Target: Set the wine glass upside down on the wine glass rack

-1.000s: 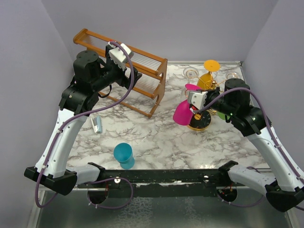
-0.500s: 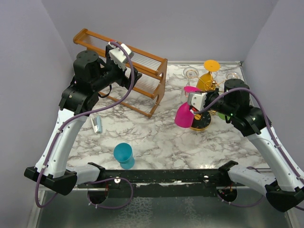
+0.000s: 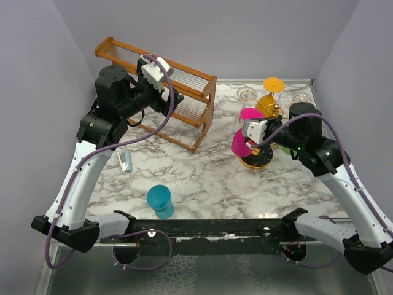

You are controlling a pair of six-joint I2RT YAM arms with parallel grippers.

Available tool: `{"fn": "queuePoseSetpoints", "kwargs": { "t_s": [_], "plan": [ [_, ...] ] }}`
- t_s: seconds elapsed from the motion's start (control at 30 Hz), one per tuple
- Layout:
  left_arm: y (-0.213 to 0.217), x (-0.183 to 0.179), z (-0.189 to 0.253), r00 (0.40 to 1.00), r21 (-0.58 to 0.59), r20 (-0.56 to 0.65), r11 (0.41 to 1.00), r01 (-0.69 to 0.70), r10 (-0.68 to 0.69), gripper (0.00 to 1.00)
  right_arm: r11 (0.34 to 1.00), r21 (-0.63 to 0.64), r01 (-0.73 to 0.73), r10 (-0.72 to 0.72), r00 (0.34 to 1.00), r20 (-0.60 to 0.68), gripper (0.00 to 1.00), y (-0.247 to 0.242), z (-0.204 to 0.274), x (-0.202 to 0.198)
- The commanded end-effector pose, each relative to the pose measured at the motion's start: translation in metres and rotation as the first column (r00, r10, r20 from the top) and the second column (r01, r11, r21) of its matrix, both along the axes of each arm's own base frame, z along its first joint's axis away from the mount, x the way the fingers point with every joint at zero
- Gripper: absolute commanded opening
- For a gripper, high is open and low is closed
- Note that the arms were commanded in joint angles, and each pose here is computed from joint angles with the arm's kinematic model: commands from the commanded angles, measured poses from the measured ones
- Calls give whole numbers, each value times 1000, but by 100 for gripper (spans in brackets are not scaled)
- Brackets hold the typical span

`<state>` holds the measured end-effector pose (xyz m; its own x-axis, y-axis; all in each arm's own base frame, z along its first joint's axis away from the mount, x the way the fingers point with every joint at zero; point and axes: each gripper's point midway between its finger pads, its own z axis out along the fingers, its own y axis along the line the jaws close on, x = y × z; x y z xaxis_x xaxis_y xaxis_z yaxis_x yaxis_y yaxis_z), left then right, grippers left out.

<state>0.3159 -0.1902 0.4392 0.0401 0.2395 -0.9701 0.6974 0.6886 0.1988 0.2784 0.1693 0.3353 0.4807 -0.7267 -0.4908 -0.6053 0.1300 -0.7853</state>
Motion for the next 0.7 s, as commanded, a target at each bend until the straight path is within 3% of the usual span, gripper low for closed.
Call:
{"fn": "queuePoseSetpoints", "kwargs": {
  "t_s": [0.0,0.67],
  "plan": [
    [-4,-1,-1,999,-2,9,999,32,-32,86,999,18,-29,30,999,-35,17,4,-6,-10],
    [-5,-2,-6,999,10,6,999,41,-41,86,995,58,-81,85,993,-85,11,14,-13,-19]
  ]
}}
